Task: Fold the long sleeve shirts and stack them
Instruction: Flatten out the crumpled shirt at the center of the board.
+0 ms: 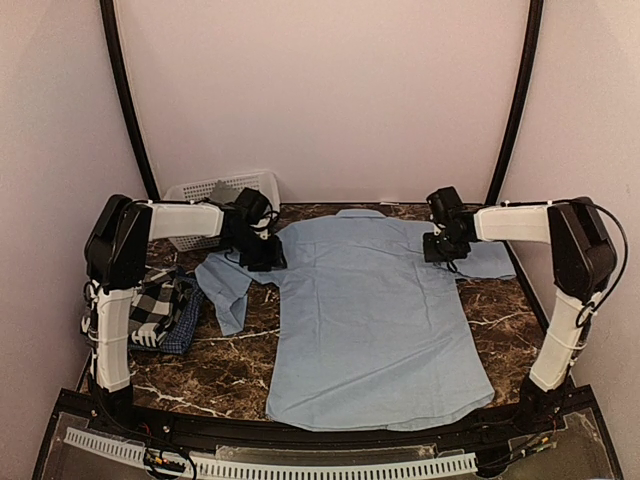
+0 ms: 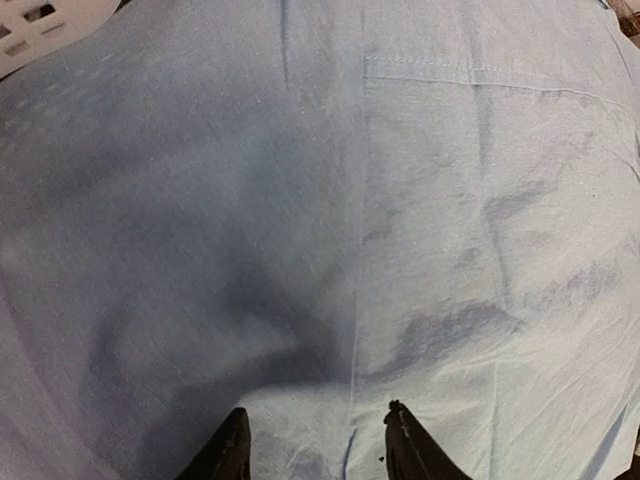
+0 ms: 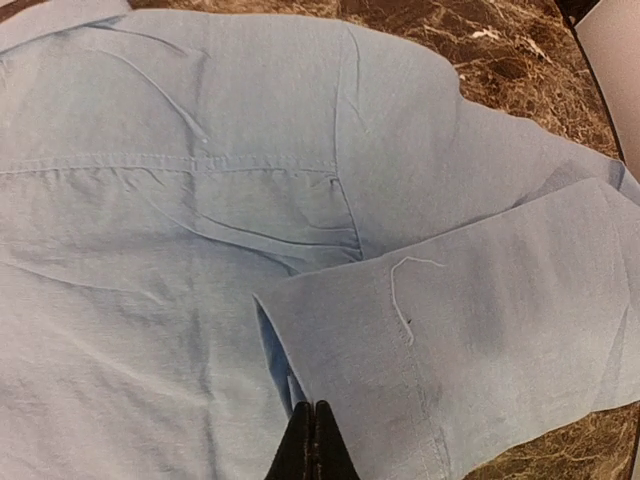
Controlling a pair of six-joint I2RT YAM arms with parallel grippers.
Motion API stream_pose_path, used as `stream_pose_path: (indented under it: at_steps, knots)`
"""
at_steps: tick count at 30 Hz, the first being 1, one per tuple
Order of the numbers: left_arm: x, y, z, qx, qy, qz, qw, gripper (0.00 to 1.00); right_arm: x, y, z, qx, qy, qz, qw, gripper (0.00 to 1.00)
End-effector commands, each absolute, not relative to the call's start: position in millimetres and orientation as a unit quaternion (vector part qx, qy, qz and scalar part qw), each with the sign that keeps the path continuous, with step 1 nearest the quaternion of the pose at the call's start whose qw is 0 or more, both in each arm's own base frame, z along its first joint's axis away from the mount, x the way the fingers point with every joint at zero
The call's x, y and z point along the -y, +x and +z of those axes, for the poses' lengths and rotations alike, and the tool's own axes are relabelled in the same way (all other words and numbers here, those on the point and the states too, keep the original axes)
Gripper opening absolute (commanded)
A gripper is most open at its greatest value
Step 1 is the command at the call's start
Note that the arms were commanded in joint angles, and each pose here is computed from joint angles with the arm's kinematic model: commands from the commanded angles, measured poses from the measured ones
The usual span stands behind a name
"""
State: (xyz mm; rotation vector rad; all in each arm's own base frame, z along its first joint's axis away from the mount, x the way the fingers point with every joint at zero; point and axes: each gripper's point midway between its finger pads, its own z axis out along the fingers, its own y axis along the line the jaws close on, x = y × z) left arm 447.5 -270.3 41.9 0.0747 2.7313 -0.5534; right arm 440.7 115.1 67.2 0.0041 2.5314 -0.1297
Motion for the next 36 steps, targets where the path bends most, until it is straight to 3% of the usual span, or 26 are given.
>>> stream_pose_path:
  at_steps: [1,11,15,19,22,36]
  knots:
    - [280,453,111,-0.942,0.04,-0.243,0.23,0.47,-141,443,112,-0.94,-0.008,0.027,0.34,0.0]
    - [320,418,145,-0.912,0.058,-0.34,0.22,0.54,-246,409,151,-0.914,-0.082,0.189,0.349,0.0]
    - [329,404,148,-0.91,0.065,-0.352,0.212,0.56,-221,412,133,-0.93,-0.052,0.11,0.347,0.0]
    - [328,392,154,-0.908,0.068,-0.355,0.212,0.57,-179,417,111,-0.94,-0.024,0.025,0.339,0.33]
    - [323,381,152,-0.909,0.068,-0.353,0.209,0.59,-153,422,94,-0.944,-0.007,-0.018,0.33,0.43]
    - [296,352,175,-0.912,0.073,-0.331,0.229,0.6,-123,439,28,-0.951,-0.006,-0.123,0.283,0.45]
